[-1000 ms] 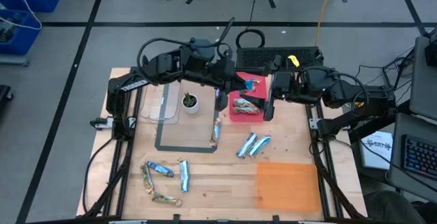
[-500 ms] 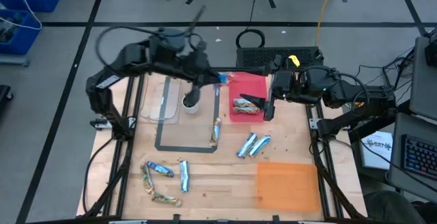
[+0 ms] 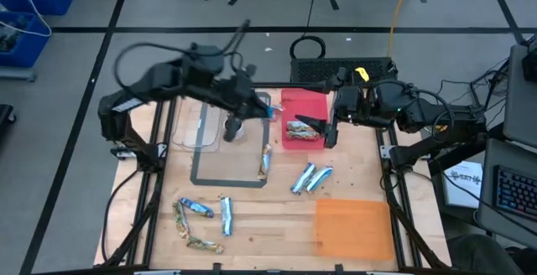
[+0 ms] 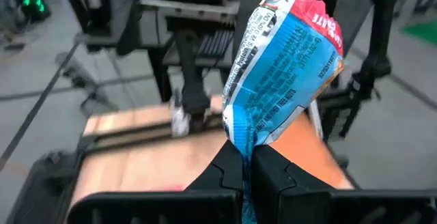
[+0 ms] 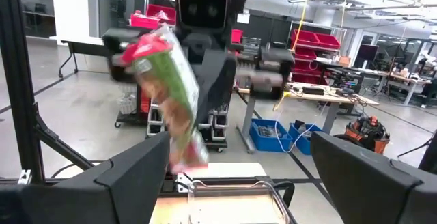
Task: Pick and place Granola Bars by type
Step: Put the red granola bar into the red bin
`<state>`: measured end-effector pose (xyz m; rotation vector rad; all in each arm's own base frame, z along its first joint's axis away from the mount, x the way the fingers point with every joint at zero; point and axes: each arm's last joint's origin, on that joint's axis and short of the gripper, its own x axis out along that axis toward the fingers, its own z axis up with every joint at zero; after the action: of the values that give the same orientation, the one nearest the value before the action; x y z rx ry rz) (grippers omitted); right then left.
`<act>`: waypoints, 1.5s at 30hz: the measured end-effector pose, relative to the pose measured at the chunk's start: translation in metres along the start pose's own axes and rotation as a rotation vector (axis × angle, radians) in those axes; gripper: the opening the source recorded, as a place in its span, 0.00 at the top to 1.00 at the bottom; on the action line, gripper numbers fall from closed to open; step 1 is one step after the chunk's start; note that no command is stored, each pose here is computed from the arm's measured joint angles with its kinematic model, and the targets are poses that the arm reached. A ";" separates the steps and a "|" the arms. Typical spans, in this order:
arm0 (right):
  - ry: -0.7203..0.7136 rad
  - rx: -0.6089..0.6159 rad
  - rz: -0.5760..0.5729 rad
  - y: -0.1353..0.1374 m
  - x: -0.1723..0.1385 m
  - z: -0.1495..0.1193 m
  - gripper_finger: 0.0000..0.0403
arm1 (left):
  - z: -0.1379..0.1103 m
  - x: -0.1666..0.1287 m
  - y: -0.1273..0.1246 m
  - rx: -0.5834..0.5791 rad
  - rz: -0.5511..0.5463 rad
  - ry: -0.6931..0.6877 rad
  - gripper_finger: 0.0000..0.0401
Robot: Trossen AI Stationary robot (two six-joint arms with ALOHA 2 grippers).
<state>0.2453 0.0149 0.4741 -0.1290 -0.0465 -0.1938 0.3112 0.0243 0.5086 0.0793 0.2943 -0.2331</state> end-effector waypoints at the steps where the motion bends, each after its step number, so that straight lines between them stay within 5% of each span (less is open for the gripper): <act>1: 0.000 0.000 0.000 0.000 0.000 0.000 0.15 | -0.003 0.009 0.002 -0.002 -0.014 -0.026 0.98; 6: 0.001 0.005 0.001 0.000 0.000 0.000 0.15 | -0.024 0.030 0.003 -0.028 -0.039 -0.085 0.98; 20: 0.051 0.054 0.058 0.007 0.014 -0.013 0.15 | -0.072 0.021 0.008 -0.111 0.090 -0.216 0.98; 34: 0.069 0.041 0.059 0.015 0.035 -0.025 0.16 | -0.073 0.027 0.004 -0.104 0.073 -0.220 0.98; 45: 0.076 0.036 0.060 0.018 0.043 -0.030 0.34 | -0.072 0.029 -0.001 -0.111 0.059 -0.220 0.98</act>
<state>0.2918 0.0205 0.4444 -0.0867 0.0295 -0.1382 0.3180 0.0249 0.4314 -0.0478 0.0852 -0.1647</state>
